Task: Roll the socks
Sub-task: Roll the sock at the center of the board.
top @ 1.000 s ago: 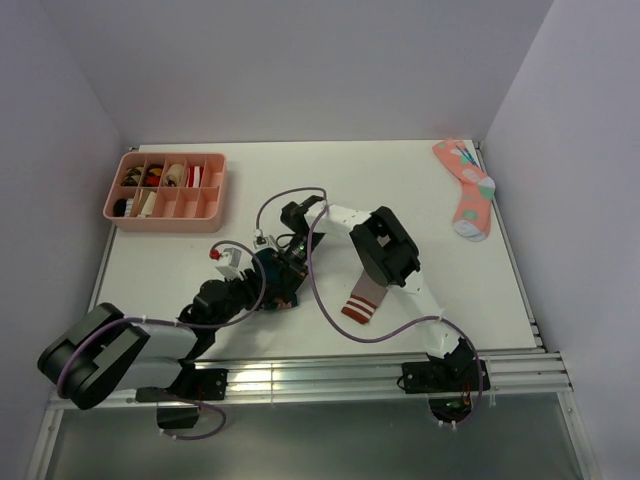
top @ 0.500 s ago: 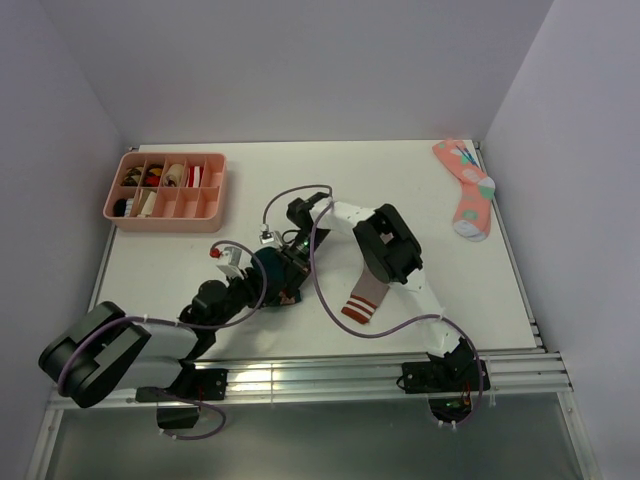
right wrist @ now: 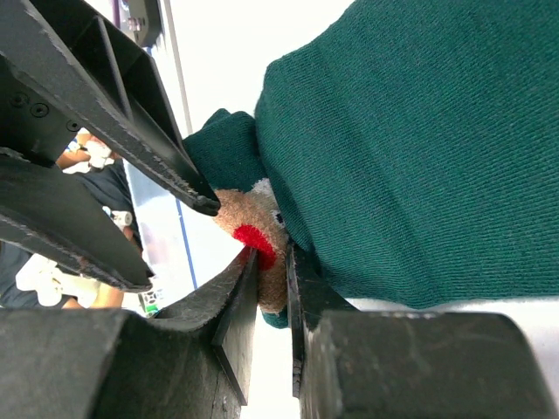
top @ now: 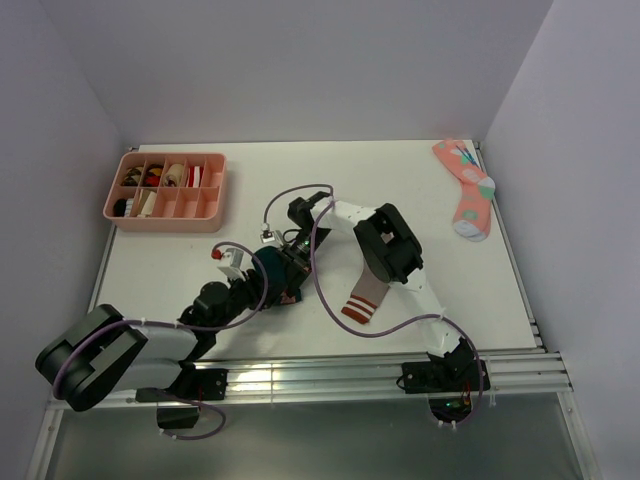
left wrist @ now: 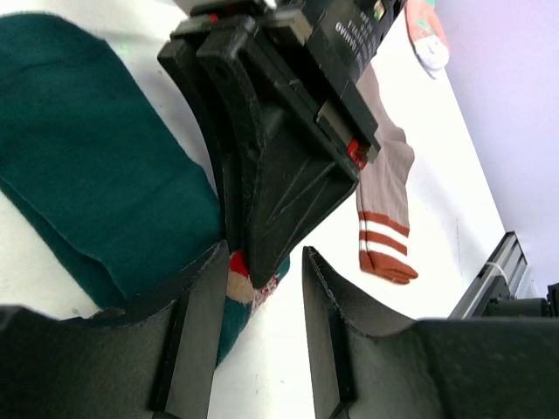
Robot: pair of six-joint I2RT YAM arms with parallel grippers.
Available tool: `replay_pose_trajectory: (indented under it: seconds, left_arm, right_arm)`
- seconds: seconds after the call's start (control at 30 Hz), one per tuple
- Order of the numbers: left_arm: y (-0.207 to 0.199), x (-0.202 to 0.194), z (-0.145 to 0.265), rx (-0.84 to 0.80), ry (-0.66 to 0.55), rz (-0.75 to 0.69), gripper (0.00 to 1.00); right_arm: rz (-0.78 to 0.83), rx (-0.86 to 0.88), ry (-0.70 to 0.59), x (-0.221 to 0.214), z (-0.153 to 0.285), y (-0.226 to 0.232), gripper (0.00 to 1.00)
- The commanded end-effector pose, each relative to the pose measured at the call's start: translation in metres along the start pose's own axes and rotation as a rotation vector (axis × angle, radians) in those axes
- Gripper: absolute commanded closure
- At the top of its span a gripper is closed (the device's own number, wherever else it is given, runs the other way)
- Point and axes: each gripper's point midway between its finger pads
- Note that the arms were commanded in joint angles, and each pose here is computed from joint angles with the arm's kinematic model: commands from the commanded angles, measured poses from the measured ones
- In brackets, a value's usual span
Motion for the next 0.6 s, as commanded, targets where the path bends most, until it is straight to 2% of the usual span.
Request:
replay_pose_trajectory:
  seconds: [0.0,0.57]
  left_arm:
    - [0.048,-0.035,0.036,0.119,0.072,0.012,0.56]
    - [0.066,-0.041,0.038,0.232,0.050,0.014,0.56]
  right_arm:
    - [0.065,-0.103,0.091,-0.015,-0.002,-0.029,0.78]
    - [0.086,-0.126,0.140,-0.016,-0.006,-0.027,0.77]
Point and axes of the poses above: each gripper's point midway between its finger pads, its own z axis back along the fingers, its own y axis along the line the jaws close on, x = y × z, and after that the axes turned 13 degrees about z, right-handed
